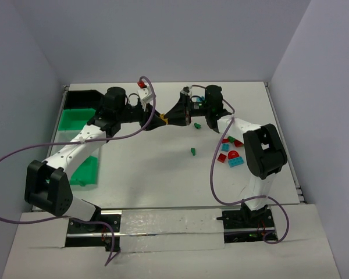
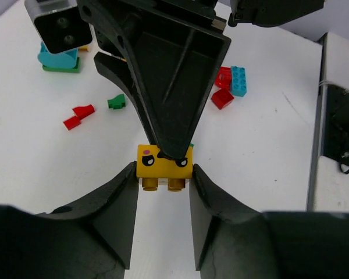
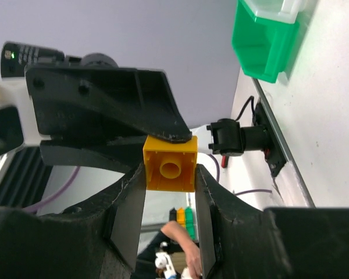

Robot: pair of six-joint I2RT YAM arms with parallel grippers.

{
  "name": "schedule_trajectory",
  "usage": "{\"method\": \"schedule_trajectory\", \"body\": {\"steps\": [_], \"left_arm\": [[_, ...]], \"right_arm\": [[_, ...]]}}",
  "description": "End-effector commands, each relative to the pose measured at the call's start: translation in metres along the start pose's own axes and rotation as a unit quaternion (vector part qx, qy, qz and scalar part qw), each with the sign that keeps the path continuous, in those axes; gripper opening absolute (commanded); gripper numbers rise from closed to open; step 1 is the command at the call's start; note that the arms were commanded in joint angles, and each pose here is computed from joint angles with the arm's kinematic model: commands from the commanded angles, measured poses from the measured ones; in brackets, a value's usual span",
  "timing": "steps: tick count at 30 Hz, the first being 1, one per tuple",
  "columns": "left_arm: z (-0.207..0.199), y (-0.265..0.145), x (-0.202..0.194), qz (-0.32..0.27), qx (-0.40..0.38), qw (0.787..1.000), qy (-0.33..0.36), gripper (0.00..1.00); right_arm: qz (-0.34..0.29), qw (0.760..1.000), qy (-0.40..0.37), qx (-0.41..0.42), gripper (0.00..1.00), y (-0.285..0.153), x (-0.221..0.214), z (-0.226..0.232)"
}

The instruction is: Sort the legos into containers by color

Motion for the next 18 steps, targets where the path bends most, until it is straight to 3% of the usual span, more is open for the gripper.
{"method": "schedule_trajectory", "body": {"steps": [1, 5, 7, 8, 11, 15, 18], "left_arm": [[0.002, 0.003, 0.014, -0.005, -0.001, 1.0, 0.023, 0.33], [0.005, 0.002, 0.012, 0.003, 0.014, 1.0, 0.016, 0.08], [0.006, -0.001, 0.011, 0.009, 0.025, 1.0, 0.008, 0.0], [0.007, -0.003, 0.011, 0.011, 0.03, 0.999, 0.004, 0.0], [0.012, -0.016, 0.01, 0.017, 0.048, 0.999, -0.016, 0.0], [0.052, -0.068, 0.0, 0.037, 0.154, 0.985, -0.067, 0.0], [0.092, -0.112, -0.005, 0.052, 0.268, 0.957, -0.096, 0.0]], "right_arm": [[0.013, 1.0, -0.021, 0.011, 0.2, 0.002, -0.005, 0.005], [0.017, 1.0, -0.021, 0.009, 0.34, 0.002, -0.005, 0.003], [0.019, 0.999, -0.025, 0.01, 0.59, 0.001, -0.004, 0.004], [0.019, 0.999, -0.026, 0.01, 0.8, 0.0, -0.003, 0.005], [0.004, 0.999, -0.031, 0.01, 1.0, -0.01, 0.005, 0.005], [-0.067, 0.996, -0.059, -0.008, 1.0, -0.048, 0.036, 0.004], [-0.128, 0.981, -0.095, -0.108, 1.0, -0.079, 0.058, -0.012]]}}
Point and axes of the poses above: each gripper's point midway between its finger pads, its own y axis out along the fingers, its own z axis along the line the jaws close on, x = y × z, the point moved 6 cm from there along -y, back along the fingers, and after that the axes turned 9 degrees about y, right-handed, at the moved point
